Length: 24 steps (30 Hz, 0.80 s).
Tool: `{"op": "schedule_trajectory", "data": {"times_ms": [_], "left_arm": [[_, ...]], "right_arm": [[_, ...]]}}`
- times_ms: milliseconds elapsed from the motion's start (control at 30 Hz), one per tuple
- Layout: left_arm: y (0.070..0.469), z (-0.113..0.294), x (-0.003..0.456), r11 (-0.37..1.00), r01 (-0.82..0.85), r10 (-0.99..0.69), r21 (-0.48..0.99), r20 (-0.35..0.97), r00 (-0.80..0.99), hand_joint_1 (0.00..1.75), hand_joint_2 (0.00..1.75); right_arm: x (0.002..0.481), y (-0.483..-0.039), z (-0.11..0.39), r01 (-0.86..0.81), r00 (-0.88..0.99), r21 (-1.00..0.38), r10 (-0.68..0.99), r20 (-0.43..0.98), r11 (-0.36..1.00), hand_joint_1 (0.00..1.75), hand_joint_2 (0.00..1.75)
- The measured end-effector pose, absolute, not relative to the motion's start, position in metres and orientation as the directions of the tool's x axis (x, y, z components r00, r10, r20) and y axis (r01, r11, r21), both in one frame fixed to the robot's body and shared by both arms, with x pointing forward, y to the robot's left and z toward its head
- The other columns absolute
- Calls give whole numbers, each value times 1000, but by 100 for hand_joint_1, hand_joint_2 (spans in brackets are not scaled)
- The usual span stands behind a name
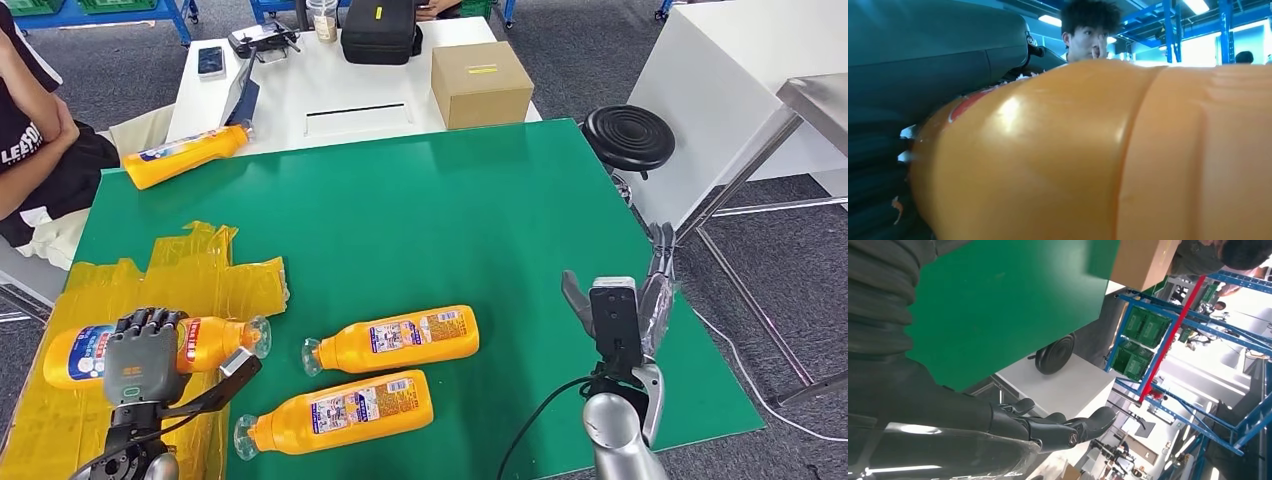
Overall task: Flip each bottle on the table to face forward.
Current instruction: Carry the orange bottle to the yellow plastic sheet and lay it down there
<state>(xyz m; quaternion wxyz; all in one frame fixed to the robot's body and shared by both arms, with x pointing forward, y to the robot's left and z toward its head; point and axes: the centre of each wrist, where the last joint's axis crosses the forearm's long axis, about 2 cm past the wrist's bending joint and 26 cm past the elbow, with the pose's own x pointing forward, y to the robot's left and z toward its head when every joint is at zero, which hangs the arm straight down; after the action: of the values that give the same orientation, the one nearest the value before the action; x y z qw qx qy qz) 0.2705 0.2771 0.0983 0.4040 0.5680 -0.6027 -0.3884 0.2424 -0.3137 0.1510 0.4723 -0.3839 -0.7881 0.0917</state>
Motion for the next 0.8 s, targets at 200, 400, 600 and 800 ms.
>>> {"op": "schedule_trajectory", "data": {"times_ms": [200,400,600,800], "left_arm": [[276,98,271,62,-344,-998,937,56,-29,175,175],[275,97,272,119,-254,-993,960,109,-52,175,175],[275,98,277,151,-149,-988,977,143,-63,175,175],[278,105,282,127,-134,-991,983,121,-51,127,175]], "right_arm": [[243,-308,150,506,-253,-512,687,682,695,0,175],[246,-305,150,489,-253,-516,681,687,703,0,175],[249,-303,149,475,-252,-523,679,689,707,0,175],[249,-300,147,462,-250,-527,675,694,713,0,175]]}}
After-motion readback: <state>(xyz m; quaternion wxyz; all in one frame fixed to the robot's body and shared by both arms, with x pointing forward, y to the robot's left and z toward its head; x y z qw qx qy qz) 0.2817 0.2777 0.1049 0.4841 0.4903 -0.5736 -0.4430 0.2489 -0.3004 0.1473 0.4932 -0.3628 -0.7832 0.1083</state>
